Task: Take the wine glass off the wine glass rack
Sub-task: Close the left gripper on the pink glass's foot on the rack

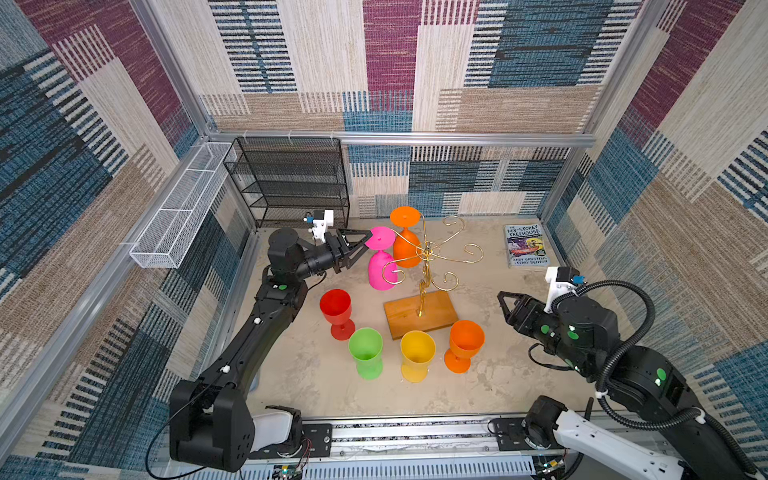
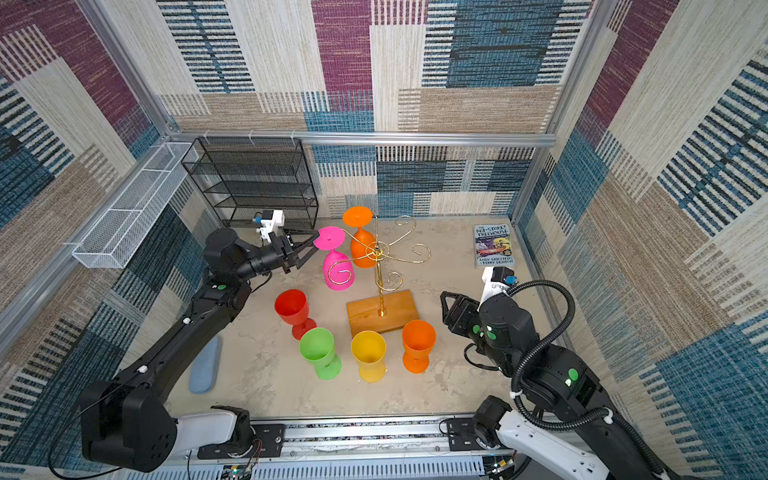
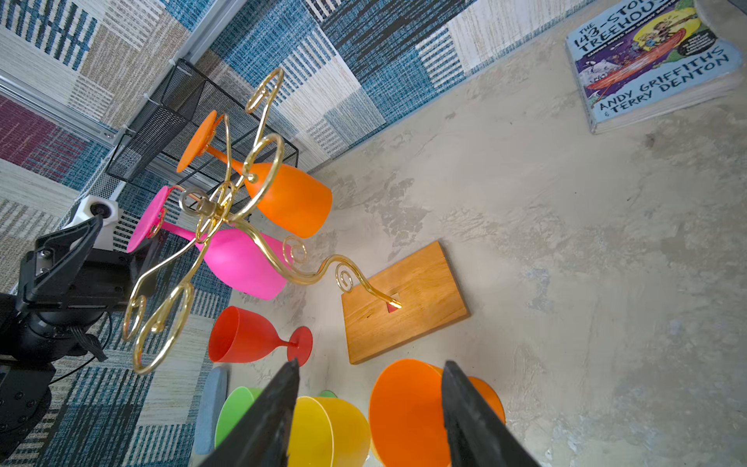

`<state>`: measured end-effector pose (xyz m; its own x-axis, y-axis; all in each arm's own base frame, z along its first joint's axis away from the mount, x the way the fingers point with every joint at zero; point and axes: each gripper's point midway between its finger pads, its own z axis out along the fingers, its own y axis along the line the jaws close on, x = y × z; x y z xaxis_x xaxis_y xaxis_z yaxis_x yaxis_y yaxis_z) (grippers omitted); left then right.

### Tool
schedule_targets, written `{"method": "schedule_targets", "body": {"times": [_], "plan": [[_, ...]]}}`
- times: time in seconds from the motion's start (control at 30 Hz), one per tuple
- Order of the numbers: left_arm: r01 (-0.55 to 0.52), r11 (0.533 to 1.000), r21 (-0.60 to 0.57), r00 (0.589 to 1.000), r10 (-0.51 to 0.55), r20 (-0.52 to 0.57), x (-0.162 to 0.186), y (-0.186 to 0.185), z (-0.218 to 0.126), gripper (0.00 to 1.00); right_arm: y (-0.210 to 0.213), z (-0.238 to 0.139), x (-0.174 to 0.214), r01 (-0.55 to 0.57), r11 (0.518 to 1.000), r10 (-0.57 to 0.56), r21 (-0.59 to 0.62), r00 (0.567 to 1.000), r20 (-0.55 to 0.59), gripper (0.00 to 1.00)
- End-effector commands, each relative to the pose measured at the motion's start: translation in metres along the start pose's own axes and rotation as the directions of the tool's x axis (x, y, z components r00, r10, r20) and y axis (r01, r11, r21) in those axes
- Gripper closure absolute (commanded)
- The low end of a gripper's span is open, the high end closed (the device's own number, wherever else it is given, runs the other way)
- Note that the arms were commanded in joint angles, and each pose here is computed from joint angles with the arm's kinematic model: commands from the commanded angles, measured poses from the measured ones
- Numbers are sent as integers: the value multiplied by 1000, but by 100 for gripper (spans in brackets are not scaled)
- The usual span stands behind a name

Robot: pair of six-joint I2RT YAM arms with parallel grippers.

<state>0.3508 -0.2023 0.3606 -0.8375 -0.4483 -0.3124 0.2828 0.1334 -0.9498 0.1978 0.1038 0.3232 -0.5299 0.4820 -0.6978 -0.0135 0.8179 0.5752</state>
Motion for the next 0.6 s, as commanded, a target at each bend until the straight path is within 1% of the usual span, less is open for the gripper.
{"method": "schedule_targets", "body": {"times": [0.0,0.23,0.3,0.57], "plan": [[-55,998,17,998,55,-15,1,-8,1,48,4,0,-7,-2,1000,2,-14,999,37,42],[-54,999,10,998,54,-26,3,-6,3,60,4,2,-5,12,1000,-12,-13,999,30,40],[-55,998,6,998,55,-28,3,-6,3,65,4,4,-4,15,1000,-15,-13,1000,28,40],[-59,998,-16,998,59,-30,5,-4,1,82,5,8,1,23,1000,-23,-19,1000,13,40]]}}
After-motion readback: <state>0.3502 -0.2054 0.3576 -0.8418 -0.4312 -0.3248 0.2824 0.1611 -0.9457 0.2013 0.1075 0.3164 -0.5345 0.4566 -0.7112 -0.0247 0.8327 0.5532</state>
